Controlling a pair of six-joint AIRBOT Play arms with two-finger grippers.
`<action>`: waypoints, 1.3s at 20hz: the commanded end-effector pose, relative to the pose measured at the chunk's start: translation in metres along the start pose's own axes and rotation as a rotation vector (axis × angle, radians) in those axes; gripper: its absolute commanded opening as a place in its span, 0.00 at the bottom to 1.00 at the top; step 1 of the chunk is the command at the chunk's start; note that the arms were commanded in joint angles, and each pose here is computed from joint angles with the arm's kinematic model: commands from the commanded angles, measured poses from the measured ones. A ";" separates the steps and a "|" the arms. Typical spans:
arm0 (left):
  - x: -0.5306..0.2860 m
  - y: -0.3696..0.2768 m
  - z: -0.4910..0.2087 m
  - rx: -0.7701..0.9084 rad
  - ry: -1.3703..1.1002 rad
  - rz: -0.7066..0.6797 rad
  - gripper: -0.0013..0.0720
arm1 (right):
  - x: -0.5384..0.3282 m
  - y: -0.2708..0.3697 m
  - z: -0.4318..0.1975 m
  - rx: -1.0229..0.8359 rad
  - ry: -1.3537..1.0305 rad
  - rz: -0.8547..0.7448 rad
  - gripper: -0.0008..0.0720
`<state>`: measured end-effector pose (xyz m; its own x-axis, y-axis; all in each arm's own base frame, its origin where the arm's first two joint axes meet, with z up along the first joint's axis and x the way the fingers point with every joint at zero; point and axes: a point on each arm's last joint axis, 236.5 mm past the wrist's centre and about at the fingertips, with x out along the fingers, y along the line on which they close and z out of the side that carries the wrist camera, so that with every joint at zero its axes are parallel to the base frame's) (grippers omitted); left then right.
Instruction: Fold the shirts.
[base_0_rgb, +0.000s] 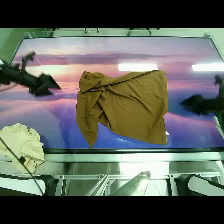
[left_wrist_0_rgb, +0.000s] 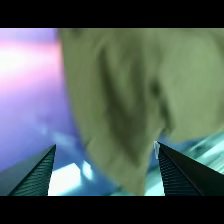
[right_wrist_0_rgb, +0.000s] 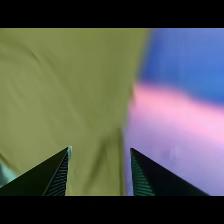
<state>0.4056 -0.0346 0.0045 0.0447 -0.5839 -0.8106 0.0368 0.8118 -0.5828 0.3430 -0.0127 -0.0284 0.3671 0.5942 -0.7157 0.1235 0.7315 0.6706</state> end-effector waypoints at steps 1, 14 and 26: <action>0.044 0.034 -0.061 -0.088 0.142 0.072 0.97 | 0.023 -0.025 -0.066 0.146 0.106 -0.026 0.60; 0.184 -0.026 -0.063 0.015 0.325 -0.093 0.30 | 0.039 -0.016 -0.105 0.247 0.197 0.024 0.60; 0.159 -0.026 -0.055 -0.018 0.329 -0.162 0.04 | 0.101 0.003 -0.151 0.211 0.310 0.027 0.50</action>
<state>0.3599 -0.1459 -0.1195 -0.2686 -0.6522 -0.7089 0.0133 0.7334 -0.6797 0.2349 0.0755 -0.1173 0.0793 0.7050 -0.7047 0.3590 0.6393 0.6800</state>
